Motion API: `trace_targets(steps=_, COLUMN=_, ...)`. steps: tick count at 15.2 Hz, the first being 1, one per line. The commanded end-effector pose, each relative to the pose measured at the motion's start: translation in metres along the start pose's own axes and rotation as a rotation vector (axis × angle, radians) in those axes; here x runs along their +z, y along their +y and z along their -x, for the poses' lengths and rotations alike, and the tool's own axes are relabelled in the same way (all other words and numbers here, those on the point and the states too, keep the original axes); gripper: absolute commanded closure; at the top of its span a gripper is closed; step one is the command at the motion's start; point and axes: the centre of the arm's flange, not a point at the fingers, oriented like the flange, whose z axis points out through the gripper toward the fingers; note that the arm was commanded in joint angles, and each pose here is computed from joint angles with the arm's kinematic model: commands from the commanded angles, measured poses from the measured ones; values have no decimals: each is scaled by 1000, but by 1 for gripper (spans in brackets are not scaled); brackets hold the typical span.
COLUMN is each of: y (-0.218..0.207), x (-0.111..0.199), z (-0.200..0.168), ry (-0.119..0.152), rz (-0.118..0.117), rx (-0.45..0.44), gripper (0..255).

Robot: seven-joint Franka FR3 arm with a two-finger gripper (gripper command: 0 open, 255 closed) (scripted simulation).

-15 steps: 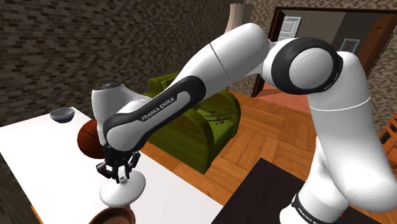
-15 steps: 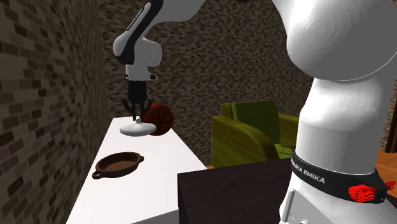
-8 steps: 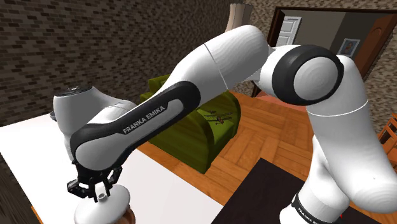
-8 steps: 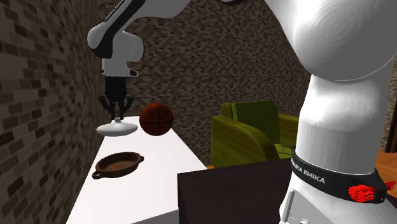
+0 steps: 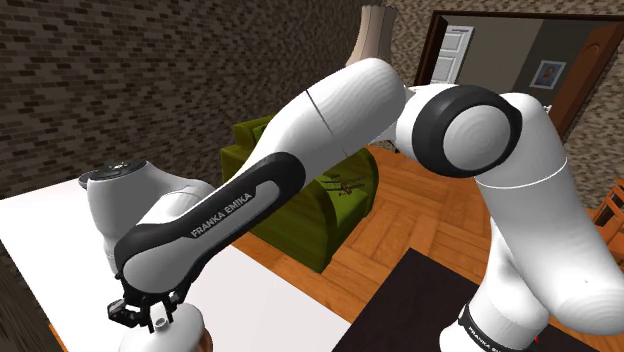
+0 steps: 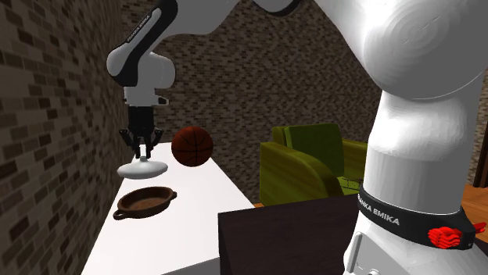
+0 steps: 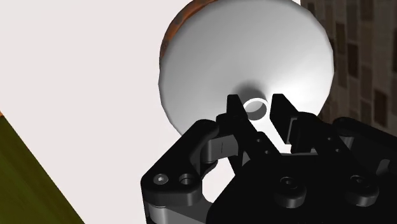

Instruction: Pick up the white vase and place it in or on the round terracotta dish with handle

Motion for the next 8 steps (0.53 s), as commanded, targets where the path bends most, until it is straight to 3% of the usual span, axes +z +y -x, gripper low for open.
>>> trace_targets(steps=1, y=0, x=11, z=-1, ry=1, rz=-1, rx=0, gripper=255)
trace_targets(steps=8, y=2, x=48, z=-1, ry=1, rz=-1, rx=0, gripper=255)
